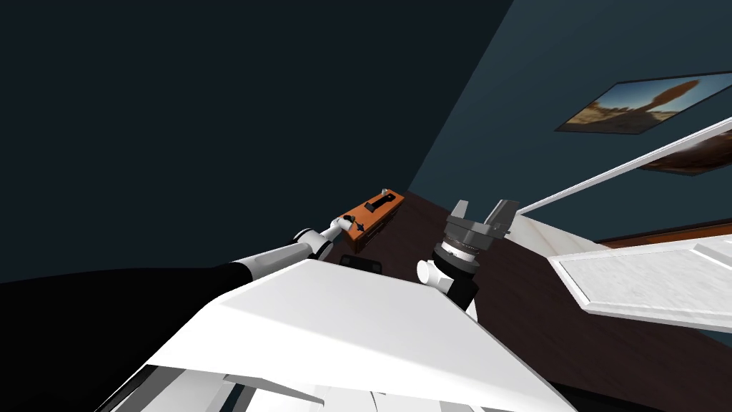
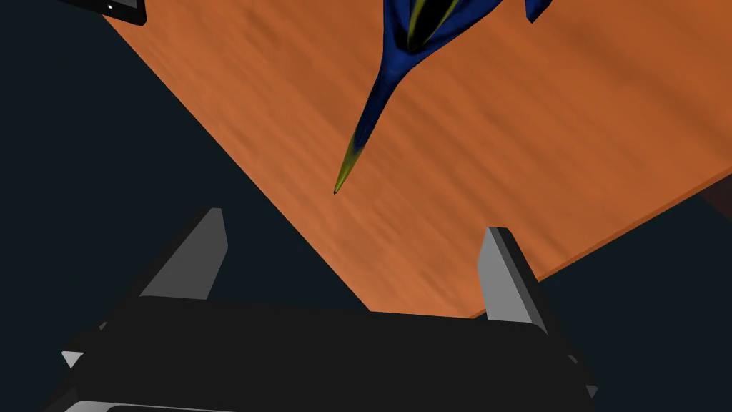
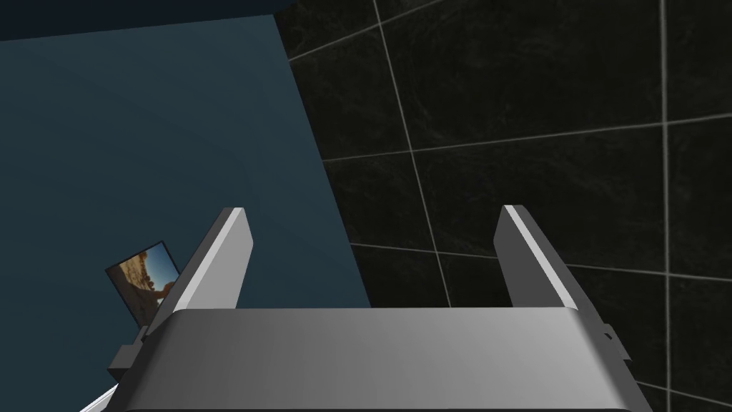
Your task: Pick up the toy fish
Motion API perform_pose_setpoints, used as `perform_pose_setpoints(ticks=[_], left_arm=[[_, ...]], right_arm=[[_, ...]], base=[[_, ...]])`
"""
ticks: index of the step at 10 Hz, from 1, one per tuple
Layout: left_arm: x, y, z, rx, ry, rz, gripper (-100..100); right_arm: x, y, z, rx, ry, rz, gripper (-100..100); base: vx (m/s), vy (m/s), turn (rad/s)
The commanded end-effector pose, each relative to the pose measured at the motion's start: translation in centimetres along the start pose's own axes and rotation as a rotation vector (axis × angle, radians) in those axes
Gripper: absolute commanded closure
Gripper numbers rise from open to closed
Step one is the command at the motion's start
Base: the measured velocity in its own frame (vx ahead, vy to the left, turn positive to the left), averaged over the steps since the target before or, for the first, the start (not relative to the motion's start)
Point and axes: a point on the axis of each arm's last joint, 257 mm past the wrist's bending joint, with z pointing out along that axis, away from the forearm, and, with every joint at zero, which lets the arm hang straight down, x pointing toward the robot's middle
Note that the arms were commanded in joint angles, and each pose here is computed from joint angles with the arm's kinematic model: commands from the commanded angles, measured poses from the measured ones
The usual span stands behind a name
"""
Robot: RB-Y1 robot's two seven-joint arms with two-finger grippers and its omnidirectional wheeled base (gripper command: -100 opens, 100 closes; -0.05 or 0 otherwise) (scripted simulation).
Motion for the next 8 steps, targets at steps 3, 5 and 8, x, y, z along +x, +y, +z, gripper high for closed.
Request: perform_pose_setpoints(ticks=[3,5,8], left_arm=[[3.8,0.9,-0.1,-0.035,0.048,-0.009,-100],[3.7,1.9,0.0,-0.054,0.045,-0.009,-100],[6.6,0.3,-0.4,-0.023,0.086,-0.019,-100]], right_arm=[[0.0,0.0,0.0,0.000,0.000,0.000,0],[0.0,0.0,0.0,0.000,0.000,0.000,0],[0.0,0.0,0.0,0.000,0.000,0.000,0]], base=[[0.022,-0.030,-0.037],[0.006,-0.018,0.007],[0.005,-0.012,-0.014]])
